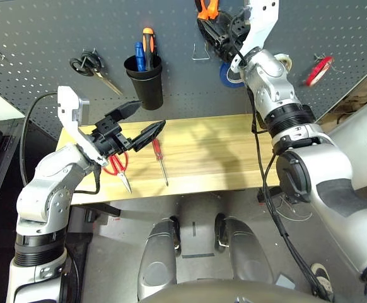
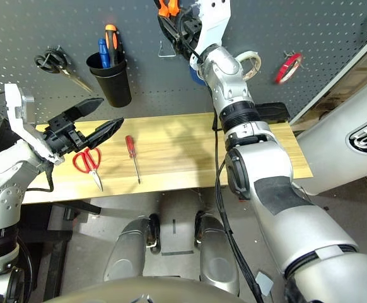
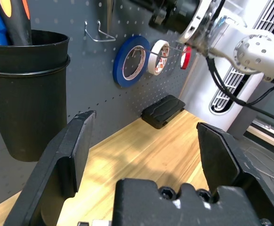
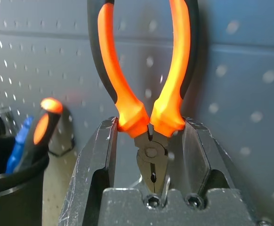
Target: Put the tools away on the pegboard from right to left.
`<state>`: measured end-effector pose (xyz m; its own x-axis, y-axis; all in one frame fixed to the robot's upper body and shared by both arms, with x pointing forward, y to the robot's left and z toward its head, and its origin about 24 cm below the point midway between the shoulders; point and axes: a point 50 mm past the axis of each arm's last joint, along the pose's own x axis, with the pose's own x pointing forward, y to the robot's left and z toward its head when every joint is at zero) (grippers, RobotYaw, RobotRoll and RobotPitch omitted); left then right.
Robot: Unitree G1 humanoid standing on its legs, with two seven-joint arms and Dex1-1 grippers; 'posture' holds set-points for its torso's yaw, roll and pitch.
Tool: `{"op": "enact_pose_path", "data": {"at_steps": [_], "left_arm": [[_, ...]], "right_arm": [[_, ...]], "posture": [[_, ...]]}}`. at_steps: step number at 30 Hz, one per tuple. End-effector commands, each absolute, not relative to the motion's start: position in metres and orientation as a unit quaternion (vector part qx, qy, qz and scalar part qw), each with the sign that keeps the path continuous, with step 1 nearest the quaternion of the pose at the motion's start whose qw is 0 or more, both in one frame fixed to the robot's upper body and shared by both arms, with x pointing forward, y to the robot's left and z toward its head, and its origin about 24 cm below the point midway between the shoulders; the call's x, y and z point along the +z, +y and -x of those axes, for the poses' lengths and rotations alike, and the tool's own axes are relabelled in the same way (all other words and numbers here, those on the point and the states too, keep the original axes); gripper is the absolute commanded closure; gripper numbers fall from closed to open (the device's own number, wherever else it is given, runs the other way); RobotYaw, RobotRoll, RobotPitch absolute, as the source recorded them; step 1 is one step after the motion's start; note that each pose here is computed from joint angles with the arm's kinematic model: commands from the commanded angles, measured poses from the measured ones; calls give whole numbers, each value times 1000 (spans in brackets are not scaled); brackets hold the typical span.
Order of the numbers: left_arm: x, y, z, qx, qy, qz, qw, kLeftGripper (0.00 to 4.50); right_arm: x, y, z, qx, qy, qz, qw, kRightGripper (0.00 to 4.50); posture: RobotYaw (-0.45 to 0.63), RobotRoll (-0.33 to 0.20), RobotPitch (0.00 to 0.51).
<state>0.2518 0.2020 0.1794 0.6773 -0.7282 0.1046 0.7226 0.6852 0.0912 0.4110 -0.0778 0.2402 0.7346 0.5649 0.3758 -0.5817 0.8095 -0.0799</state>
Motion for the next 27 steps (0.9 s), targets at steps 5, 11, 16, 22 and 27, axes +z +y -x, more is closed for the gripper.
{"op": "enact_pose_path", "data": {"at_steps": [5,11,16,22,27], "left_arm": [[178,199,-250,-404,-64,-20,912,0],[178,198,-251,-404,-65,-19,912,0],[177,198,-251,-405,-63,-18,912,0],[175,195,-252,-410,-62,-15,910,0],[175,194,-254,-414,-63,-14,908,0]], "right_arm": [[245,-76,-413,291,-205,-23,934,2373],[237,-77,-415,287,-185,-30,940,2373],[235,-80,-414,288,-183,-31,939,1410],[238,-84,-413,303,-189,-40,933,49],[246,-93,-411,317,-199,-42,926,49]], "posture": [[65,0,131],[66,0,142],[65,0,134],[50,0,129],[45,0,129]]}}
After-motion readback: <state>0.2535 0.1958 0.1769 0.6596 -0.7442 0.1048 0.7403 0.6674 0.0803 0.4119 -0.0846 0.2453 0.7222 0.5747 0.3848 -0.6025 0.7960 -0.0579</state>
